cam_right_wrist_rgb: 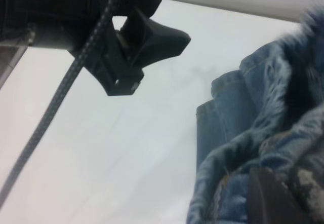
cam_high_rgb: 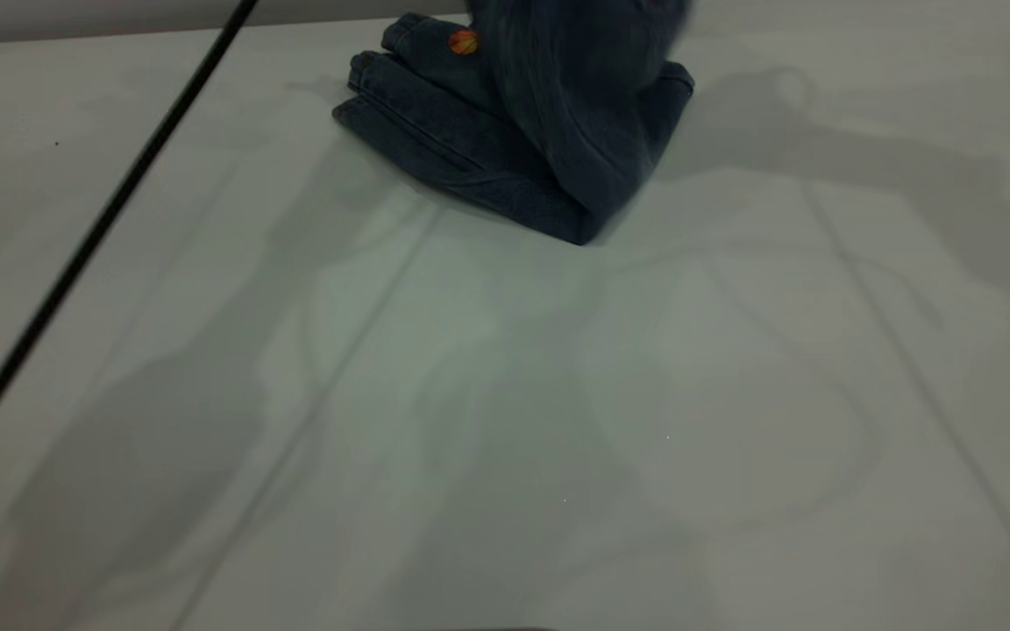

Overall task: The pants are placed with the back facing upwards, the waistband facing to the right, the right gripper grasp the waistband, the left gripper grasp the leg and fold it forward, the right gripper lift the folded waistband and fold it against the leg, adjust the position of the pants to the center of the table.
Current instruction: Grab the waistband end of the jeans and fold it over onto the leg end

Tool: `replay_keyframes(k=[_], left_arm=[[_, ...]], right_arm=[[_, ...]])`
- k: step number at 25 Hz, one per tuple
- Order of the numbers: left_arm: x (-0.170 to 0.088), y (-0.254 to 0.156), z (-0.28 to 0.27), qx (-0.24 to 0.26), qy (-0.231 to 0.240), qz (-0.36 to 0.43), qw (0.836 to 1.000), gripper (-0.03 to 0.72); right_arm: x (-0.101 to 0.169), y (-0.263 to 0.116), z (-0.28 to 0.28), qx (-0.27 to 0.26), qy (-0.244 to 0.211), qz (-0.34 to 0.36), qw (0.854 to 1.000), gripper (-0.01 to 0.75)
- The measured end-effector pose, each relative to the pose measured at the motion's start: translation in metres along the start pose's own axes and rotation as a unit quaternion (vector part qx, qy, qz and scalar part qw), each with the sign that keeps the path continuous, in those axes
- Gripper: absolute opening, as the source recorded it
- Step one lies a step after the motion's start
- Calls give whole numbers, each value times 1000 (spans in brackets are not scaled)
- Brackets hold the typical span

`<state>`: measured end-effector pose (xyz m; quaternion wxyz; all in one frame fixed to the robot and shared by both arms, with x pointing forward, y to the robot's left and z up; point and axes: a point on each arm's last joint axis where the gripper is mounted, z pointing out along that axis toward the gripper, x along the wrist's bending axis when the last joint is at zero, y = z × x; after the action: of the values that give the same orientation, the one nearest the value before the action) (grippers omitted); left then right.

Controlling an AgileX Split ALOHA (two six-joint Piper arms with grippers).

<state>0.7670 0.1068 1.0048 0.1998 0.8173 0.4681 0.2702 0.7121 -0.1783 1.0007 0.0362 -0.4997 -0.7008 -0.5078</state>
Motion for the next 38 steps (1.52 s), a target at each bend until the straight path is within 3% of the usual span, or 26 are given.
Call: replay_keyframes(k=[10, 15, 23, 26, 34, 38], left_arm=[[18, -2, -2, 6, 51, 12, 999, 461], [31, 7, -25, -14, 67, -2, 998, 461], [34, 13, -40, -28, 66, -10, 997, 461], [32, 13, -40, -31, 51, -17, 998, 461], [20, 15, -39, -41, -19, -38, 998, 461], [13, 12, -33, -33, -53, -31, 998, 461]], right_arm=[[27, -3, 36, -39, -30, -16, 999, 35], [21, -17, 72, -63, -39, -7, 997, 35], [8, -35, 118, -108, -9, 20, 994, 53], [8, -40, 128, -105, -2, 21, 994, 135], [0, -39, 123, -88, -2, 27, 996, 611], [-37, -31, 93, -55, -48, 48, 996, 643]])
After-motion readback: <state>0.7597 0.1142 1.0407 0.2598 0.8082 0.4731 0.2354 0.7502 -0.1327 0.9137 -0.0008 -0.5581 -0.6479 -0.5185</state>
